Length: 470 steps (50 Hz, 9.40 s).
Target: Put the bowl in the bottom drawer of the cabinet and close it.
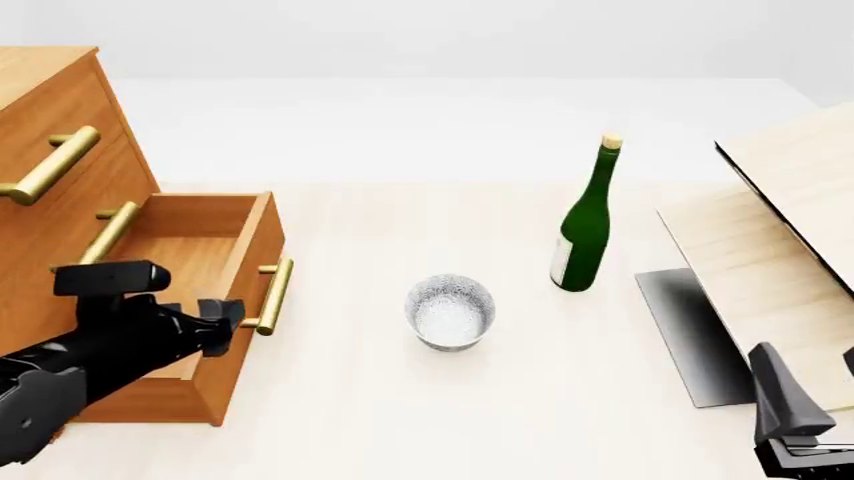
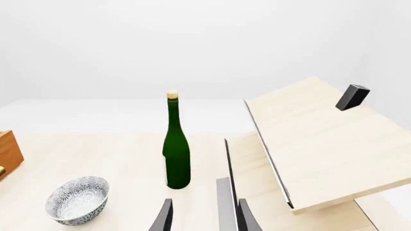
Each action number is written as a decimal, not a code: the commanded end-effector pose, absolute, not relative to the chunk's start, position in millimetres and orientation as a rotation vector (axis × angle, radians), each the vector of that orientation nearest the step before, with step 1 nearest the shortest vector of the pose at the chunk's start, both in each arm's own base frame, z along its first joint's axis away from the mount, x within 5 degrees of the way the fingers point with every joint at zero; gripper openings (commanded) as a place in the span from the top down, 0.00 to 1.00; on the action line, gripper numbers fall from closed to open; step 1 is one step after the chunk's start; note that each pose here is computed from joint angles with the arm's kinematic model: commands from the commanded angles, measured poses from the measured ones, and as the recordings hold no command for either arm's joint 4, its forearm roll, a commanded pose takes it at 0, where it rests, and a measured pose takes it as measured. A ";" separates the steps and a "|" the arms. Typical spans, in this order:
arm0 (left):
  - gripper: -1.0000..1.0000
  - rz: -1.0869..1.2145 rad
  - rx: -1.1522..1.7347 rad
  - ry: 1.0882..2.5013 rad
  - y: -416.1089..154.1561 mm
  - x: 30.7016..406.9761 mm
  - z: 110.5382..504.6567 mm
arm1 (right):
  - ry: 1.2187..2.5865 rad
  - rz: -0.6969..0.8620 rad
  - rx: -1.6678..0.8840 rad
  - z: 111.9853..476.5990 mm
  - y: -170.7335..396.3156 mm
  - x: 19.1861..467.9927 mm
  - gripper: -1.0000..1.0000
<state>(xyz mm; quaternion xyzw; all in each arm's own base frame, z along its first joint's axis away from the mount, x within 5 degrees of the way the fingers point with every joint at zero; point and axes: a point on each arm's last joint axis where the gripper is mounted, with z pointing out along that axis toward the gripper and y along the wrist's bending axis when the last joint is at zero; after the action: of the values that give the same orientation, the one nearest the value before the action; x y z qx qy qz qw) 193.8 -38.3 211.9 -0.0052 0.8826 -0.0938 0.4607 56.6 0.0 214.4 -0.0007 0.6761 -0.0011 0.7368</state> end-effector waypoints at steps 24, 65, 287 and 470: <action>0.00 -0.287 -0.041 2.260 -50.4 198.7 180.0 | 1.485 -0.002 -0.001 214.4 0.0 56.6 0.00; 0.00 -0.335 0.045 2.264 -68.7 199.6 178.6 | 1.485 -0.002 -0.002 214.4 0.0 56.6 0.00; 0.00 -0.624 0.121 2.042 -156.7 256.8 277.0 | 1.485 -0.002 -0.001 214.4 0.0 56.6 0.00; 1.00 -0.666 -0.018 2.312 -219.3 310.5 135.9 | 1.485 -0.002 -0.001 214.4 0.0 56.6 0.00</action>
<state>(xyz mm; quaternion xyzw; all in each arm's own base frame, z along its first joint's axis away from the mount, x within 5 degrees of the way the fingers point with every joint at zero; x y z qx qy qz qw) 310.0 -223.7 123.5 -0.0169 0.9041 -0.2566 0.3413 56.6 0.0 214.4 -0.0007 0.6761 -0.0011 0.7368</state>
